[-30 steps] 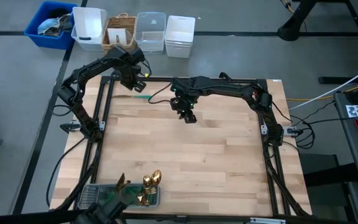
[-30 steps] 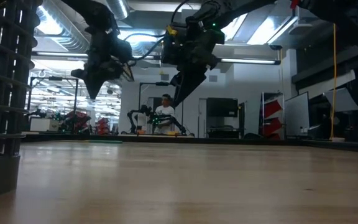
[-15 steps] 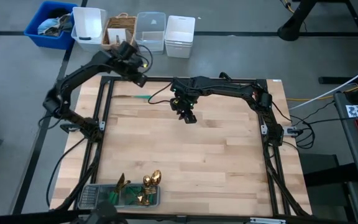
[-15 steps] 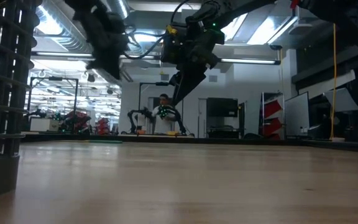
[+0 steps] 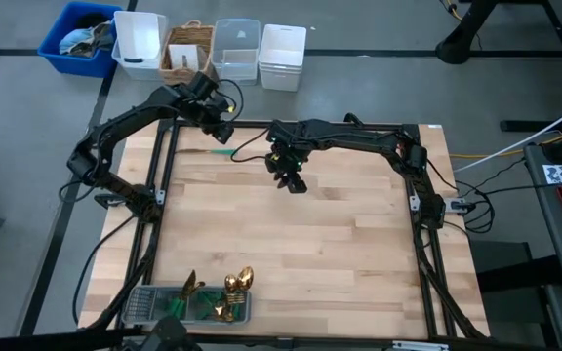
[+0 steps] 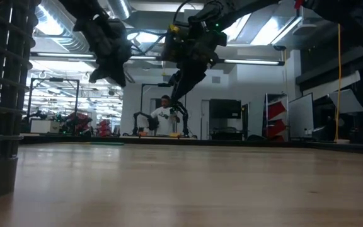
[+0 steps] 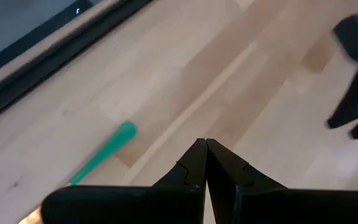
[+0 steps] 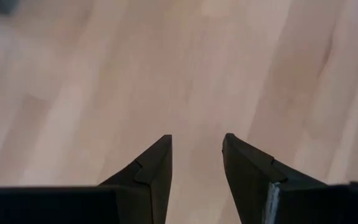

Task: Sort silverware
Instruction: Move the cutlery rack to the center of the table

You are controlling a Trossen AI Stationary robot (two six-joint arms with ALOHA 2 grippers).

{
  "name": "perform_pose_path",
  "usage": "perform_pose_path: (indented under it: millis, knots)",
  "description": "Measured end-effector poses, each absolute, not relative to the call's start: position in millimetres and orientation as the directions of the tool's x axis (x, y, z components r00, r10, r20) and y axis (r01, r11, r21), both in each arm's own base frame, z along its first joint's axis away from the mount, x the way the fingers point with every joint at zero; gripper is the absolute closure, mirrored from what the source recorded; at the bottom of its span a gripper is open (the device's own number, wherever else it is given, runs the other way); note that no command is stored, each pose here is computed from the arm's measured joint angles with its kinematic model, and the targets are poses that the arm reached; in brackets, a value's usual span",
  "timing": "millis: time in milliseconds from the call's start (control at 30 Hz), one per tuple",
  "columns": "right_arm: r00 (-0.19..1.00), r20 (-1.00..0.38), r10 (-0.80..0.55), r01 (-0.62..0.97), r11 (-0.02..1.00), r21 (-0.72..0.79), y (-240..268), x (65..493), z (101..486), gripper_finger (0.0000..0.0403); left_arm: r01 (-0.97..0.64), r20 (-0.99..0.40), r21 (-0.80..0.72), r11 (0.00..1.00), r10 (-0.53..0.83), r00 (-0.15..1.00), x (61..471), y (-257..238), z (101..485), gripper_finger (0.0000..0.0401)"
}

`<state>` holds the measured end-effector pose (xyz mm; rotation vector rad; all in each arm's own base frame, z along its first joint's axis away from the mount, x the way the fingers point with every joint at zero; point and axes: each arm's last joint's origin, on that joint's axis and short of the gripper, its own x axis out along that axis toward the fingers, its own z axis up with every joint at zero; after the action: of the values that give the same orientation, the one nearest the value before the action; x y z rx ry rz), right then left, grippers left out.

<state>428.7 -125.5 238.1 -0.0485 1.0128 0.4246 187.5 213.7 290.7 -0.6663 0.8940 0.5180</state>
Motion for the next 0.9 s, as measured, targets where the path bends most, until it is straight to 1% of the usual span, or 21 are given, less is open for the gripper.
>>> perform_pose_path:
  millis: [133,200,300,400,467,600,667,767,900]
  knots:
    - [0.494,-0.766,0.412,-0.409,0.887,0.214,-123,432,241,0.0260,-0.673,-0.869,-0.253,0.695,0.142,0.474,188,210,288,0.0400]
    - [0.487,-0.738,0.468,-0.433,0.863,0.261,-119,432,242,0.0260,-0.692,-0.881,-0.243,0.680,0.144,0.451,186,210,287,0.0400]
    - [0.453,-0.714,0.534,-0.507,0.813,0.286,-111,430,243,0.0260,-0.703,-0.887,-0.244,0.668,0.140,0.440,183,209,287,0.0400]
    - [0.432,-0.691,0.580,-0.565,0.771,0.294,-101,426,251,0.0260,-0.690,-0.879,-0.233,0.686,0.155,0.450,179,205,294,0.0400]
    - [0.408,-0.696,0.591,-0.580,0.756,0.302,-95,423,253,0.0260,-0.681,-0.865,-0.228,0.696,0.176,0.469,173,201,303,0.0400]
    - [0.368,-0.737,0.567,-0.577,0.761,0.297,-87,420,253,0.0260,-0.667,-0.850,-0.222,0.711,0.194,0.489,156,180,326,0.0400]
    - [0.348,-0.756,0.554,-0.565,0.768,0.302,-86,418,253,0.0260,-0.660,-0.859,-0.241,0.712,0.160,0.486,149,161,334,0.0400]
    - [0.328,-0.767,0.551,-0.553,0.770,0.317,-87,415,252,0.0260,-0.616,-0.874,-0.263,0.743,0.087,0.478,139,128,344,0.0400]
    - [0.327,-0.767,0.551,-0.552,0.771,0.318,-87,415,252,0.0260,-0.529,-0.850,-0.271,0.804,0.058,0.524,131,93,354,0.0400]
